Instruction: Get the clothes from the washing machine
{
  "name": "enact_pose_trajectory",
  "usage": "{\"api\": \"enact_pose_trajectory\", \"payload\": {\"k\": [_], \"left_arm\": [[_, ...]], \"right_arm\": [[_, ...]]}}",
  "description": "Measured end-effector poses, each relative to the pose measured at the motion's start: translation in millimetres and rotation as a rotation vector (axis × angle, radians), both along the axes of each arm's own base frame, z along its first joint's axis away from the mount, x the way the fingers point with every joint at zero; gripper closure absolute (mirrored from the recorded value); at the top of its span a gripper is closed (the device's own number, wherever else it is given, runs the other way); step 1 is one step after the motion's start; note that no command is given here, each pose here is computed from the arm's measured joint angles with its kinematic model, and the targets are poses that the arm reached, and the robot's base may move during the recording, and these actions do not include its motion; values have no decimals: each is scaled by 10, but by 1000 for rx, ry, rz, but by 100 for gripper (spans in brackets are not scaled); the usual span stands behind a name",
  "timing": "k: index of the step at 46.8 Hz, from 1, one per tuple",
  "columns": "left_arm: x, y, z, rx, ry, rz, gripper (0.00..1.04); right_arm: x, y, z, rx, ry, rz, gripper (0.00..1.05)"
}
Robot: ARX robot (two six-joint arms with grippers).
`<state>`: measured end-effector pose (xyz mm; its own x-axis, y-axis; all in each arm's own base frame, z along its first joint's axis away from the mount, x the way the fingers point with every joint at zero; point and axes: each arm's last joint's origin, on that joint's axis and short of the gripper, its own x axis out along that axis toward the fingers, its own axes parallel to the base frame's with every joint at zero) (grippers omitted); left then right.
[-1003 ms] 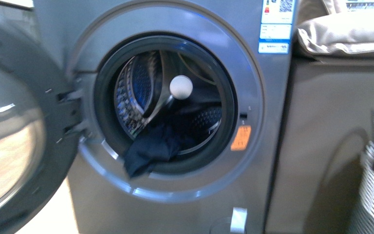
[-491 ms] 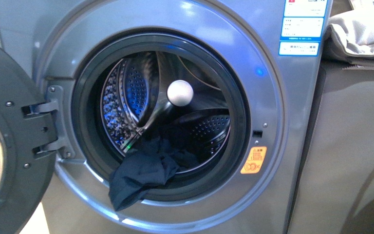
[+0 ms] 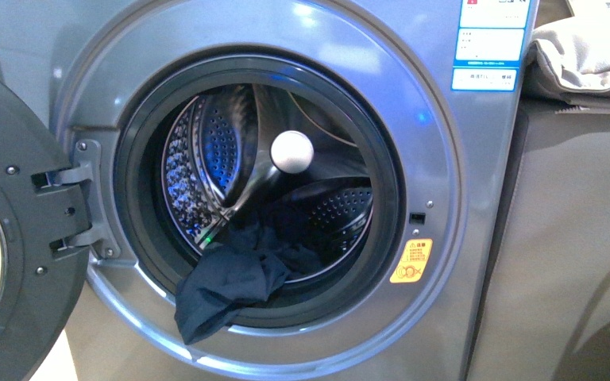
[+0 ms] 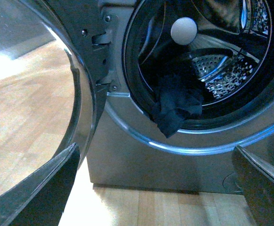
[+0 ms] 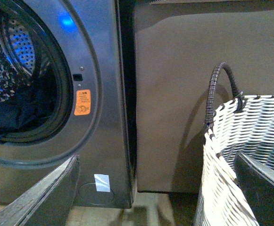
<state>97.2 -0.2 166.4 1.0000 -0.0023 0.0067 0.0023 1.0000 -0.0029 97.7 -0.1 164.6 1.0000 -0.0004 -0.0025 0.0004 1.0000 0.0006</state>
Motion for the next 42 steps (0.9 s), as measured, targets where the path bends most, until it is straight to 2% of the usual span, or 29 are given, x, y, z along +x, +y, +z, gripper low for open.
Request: {"api": "enact_pose_trajectory", "payload": {"k": [26,31,42], "left_arm": [[0,0,-1,-1,1,0,7],[33,7,-16,-112,39,-142,7],[278,25,176,-161,24,-204,7]], "right_arm": [[0,0,0,0,0,0,8],[0,0,0,0,0,0,8],[0,0,0,0,0,0,8]]}}
